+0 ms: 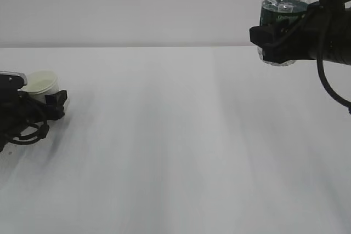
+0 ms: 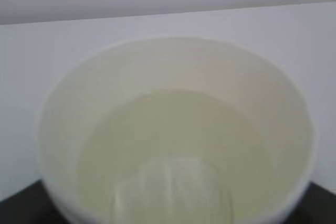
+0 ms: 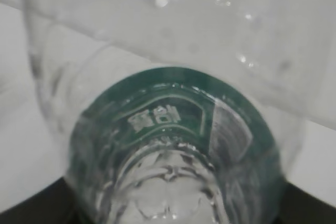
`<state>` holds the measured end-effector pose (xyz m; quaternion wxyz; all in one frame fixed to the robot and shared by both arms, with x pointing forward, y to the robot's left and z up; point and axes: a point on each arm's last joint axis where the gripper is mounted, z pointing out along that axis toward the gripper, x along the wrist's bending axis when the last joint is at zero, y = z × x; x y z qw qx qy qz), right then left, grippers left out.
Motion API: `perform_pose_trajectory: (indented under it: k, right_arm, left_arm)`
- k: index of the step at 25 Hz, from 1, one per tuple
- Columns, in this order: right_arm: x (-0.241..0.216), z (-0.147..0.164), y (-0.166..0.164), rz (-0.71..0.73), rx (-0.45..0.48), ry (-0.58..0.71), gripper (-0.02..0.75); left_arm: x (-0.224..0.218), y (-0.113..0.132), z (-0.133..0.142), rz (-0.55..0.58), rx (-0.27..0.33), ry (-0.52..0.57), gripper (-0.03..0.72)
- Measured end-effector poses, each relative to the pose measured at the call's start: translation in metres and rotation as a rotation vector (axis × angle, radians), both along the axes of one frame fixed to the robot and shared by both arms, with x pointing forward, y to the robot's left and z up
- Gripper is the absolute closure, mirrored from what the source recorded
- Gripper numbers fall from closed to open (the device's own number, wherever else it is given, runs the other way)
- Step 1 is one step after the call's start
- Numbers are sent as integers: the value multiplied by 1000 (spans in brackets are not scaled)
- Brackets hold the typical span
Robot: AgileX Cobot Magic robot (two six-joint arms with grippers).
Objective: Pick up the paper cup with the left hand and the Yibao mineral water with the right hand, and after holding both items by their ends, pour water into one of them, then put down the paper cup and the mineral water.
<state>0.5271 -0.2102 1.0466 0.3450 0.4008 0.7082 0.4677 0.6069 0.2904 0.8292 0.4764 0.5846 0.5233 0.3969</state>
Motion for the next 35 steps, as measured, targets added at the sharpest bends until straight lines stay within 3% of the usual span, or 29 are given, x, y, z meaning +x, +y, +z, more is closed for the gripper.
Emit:
perform_pose_trajectory:
  k: [17,35]
  right_arm:
    - [0,0,0,-1,-1,1,311]
    - [0,0,0,-1,-1,1,311]
  left_arm:
    - [-19,2,-11,26,-5,72,113]
    - [-32,2,5,26,-5,65,113]
